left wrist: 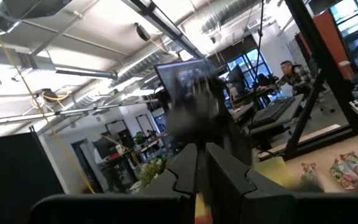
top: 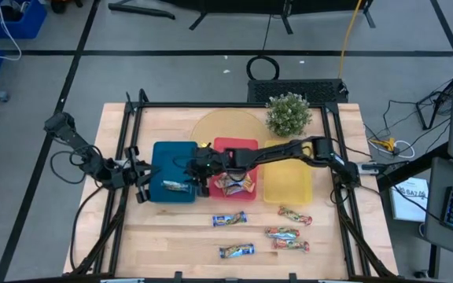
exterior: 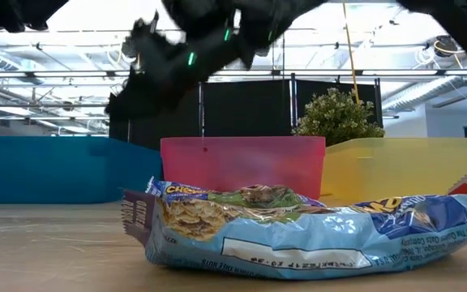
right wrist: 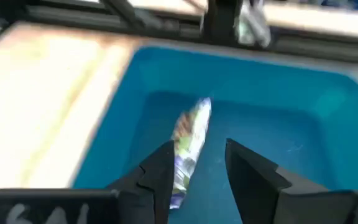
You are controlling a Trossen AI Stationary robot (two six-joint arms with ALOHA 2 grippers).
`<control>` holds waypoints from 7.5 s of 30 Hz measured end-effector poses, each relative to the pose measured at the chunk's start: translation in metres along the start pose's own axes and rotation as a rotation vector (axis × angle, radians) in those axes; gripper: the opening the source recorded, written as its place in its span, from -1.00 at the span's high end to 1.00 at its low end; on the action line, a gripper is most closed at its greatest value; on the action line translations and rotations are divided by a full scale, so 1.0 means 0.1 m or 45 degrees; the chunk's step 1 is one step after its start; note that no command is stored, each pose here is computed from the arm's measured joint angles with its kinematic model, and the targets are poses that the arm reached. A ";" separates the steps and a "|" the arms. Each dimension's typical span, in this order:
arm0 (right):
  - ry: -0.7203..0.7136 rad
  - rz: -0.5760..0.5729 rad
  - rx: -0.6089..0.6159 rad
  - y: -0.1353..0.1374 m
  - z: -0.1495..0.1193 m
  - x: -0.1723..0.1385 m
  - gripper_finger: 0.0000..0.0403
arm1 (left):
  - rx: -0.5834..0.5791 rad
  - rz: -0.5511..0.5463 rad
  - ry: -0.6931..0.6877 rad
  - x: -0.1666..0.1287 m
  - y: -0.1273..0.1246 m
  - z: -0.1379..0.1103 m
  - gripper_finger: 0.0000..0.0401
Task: Pick and place Granola Bars by type
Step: Put the blue granola bar into the blue bin
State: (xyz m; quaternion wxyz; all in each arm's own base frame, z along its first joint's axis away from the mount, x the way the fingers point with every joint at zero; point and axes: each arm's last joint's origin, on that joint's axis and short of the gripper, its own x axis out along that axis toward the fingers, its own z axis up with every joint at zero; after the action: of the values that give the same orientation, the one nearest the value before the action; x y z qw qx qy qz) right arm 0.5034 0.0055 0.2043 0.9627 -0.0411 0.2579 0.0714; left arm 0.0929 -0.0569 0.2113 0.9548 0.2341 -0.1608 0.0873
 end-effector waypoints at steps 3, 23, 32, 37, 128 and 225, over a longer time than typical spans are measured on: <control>0.095 -0.055 -0.066 0.17 0.28 -0.44 0.43 | -0.018 0.014 0.023 0.00 0.00 -0.01 0.79; -0.539 -0.057 -0.050 0.69 -0.90 -2.86 0.99 | -0.102 0.004 0.081 0.00 -0.03 -0.05 0.79; -0.742 -0.173 -0.093 0.66 -1.74 -3.00 1.00 | -0.187 0.215 0.433 0.06 -0.03 -0.06 0.79; -0.800 -0.211 -0.098 0.63 -1.87 -3.01 1.00 | -0.314 -0.002 0.493 0.34 -0.11 0.20 0.79; -0.858 -0.237 -0.183 0.64 -1.90 -3.03 1.00 | -0.229 -0.494 1.768 2.05 -1.37 -0.07 0.54; -0.844 -0.236 -0.183 0.64 -1.91 -3.03 1.00 | -0.597 -0.305 1.784 1.98 -0.69 0.23 -0.19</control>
State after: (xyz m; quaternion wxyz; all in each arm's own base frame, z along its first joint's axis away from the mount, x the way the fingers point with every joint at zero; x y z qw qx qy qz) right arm 0.1403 0.0114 0.1891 0.9911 -0.1065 -0.0793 0.0111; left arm 0.2886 -0.1101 0.2703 0.8615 -0.0703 0.4973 0.0746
